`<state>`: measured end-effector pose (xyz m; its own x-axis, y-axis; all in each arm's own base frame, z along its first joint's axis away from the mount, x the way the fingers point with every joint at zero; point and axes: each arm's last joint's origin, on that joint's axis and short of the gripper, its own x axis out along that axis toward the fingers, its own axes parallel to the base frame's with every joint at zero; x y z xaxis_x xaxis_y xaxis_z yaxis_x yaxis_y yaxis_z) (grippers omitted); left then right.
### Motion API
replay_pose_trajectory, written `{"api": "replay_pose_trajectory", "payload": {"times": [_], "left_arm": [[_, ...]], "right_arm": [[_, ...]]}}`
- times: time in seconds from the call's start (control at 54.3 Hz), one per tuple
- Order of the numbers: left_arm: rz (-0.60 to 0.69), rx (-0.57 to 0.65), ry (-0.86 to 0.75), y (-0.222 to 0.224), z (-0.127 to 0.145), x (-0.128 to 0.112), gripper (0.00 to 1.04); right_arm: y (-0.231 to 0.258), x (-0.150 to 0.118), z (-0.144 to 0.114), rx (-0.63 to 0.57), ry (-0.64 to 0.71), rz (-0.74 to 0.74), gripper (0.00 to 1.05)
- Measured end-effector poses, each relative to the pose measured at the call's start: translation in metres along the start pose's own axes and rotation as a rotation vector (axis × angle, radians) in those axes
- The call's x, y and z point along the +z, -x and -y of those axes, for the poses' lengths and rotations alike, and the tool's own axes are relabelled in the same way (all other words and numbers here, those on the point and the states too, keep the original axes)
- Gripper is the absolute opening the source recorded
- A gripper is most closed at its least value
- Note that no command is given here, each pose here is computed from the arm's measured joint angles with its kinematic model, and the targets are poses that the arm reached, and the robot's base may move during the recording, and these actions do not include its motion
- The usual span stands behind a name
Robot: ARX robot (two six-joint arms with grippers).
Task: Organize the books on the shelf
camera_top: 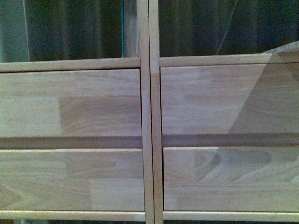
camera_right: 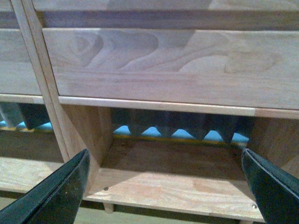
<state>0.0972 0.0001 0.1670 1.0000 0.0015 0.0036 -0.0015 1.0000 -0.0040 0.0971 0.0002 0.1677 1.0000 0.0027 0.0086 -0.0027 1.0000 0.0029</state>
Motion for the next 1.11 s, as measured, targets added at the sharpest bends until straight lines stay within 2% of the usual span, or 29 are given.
{"api": "replay_pose_trajectory", "payload": {"times": [0.792,0.848,0.885,0.921,1.05,1.106], "left_arm": [[0.000,0.000,0.000,0.000,0.000,0.000,0.97],[0.000,0.000,0.000,0.000,0.000,0.000,0.97],[0.000,0.000,0.000,0.000,0.000,0.000,0.97],[0.000,0.000,0.000,0.000,0.000,0.000,0.97],[0.000,0.000,0.000,0.000,0.000,0.000,0.97],[0.000,0.000,0.000,0.000,0.000,0.000,0.97]], "right_arm": [[0.000,0.000,0.000,0.000,0.000,0.000,0.98],[-0.002,0.001,0.000,-0.136,-0.032,-0.004,0.98],[-0.005,0.003,-0.001,-0.312,-0.102,-0.013,0.98],[-0.007,0.002,-0.003,-0.436,-0.130,-0.032,0.98],[-0.009,-0.007,0.001,-0.863,-0.146,-0.055,0.98],[-0.010,-0.005,0.003,-0.917,-0.182,-0.048,0.98]]}}
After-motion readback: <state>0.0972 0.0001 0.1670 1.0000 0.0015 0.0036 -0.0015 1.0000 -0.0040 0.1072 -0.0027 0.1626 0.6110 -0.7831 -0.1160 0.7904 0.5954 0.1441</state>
